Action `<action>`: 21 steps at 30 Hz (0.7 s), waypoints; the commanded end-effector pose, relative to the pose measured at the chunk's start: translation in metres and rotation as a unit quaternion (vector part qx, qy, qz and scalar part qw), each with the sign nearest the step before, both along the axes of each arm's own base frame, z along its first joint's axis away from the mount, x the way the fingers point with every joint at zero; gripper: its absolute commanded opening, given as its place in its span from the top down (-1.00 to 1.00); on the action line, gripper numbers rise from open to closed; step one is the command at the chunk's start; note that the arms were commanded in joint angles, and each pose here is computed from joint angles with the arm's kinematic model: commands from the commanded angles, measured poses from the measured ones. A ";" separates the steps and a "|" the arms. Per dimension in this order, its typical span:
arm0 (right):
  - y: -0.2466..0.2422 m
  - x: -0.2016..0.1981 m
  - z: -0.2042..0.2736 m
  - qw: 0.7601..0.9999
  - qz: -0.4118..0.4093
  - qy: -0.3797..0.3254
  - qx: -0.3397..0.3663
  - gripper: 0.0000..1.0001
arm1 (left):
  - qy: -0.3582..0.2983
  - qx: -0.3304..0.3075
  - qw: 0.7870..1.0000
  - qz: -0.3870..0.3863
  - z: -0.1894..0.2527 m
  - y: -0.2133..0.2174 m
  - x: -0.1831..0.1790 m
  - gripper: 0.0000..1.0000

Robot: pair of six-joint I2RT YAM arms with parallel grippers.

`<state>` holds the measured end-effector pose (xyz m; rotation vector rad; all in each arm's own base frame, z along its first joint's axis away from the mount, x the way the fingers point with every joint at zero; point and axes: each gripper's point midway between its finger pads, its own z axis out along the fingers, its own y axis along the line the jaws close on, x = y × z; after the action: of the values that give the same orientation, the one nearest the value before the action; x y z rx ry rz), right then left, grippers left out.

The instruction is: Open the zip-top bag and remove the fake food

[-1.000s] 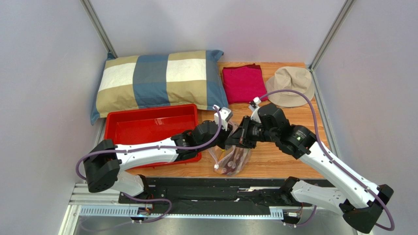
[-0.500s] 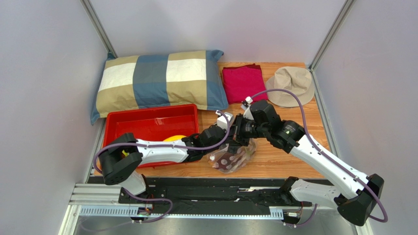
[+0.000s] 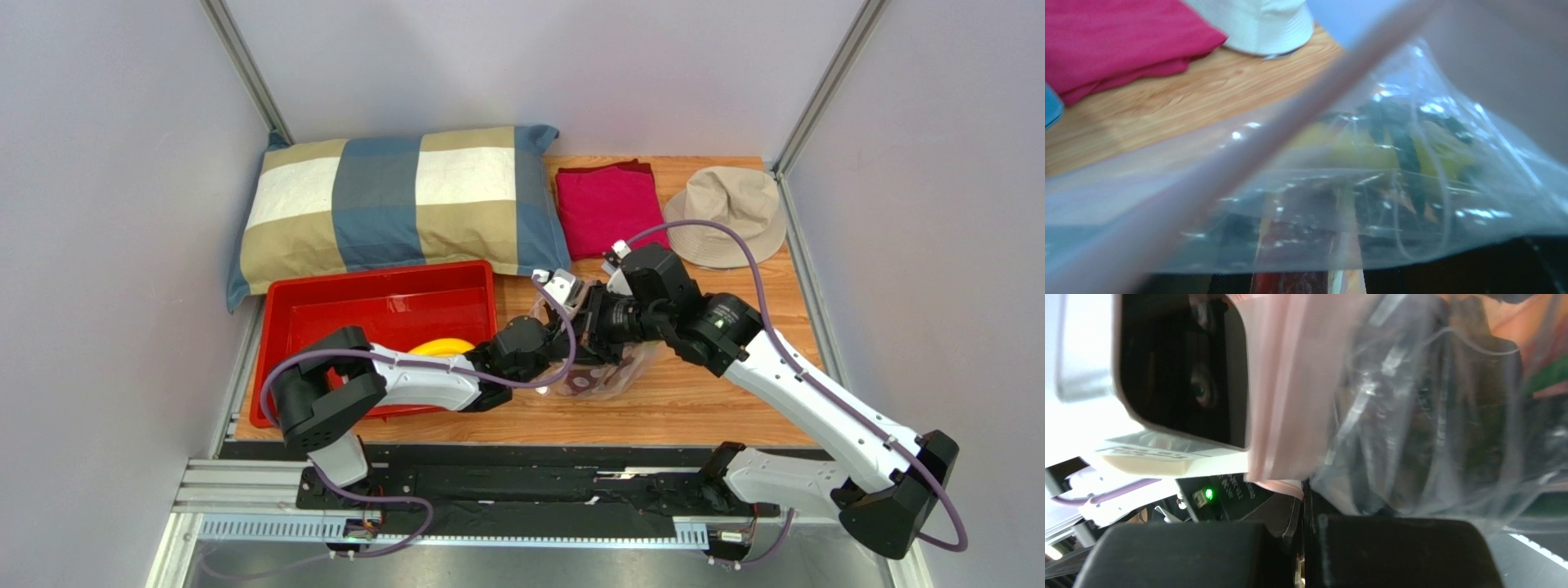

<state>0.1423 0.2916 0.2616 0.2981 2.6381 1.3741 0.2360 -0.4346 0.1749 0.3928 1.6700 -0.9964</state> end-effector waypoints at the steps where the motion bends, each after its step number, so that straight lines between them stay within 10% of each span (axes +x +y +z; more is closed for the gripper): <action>1: 0.004 0.002 0.080 0.994 0.004 -0.062 0.090 1.00 | -0.040 -0.078 0.994 -0.062 0.045 -0.007 -0.024 -0.13; 12: -0.009 0.003 0.041 0.993 -0.038 -0.011 0.111 1.00 | 0.007 -0.015 0.998 -0.067 0.019 0.013 -0.037 -0.46; 21: 0.001 0.002 0.047 0.991 -0.037 -0.006 0.125 1.00 | -0.019 -0.048 0.998 -0.032 0.019 0.002 -0.018 -0.36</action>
<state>0.1454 0.2796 0.2748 0.4714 2.5098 1.5464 0.2077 -0.4224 0.1578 0.4782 1.7258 -1.0627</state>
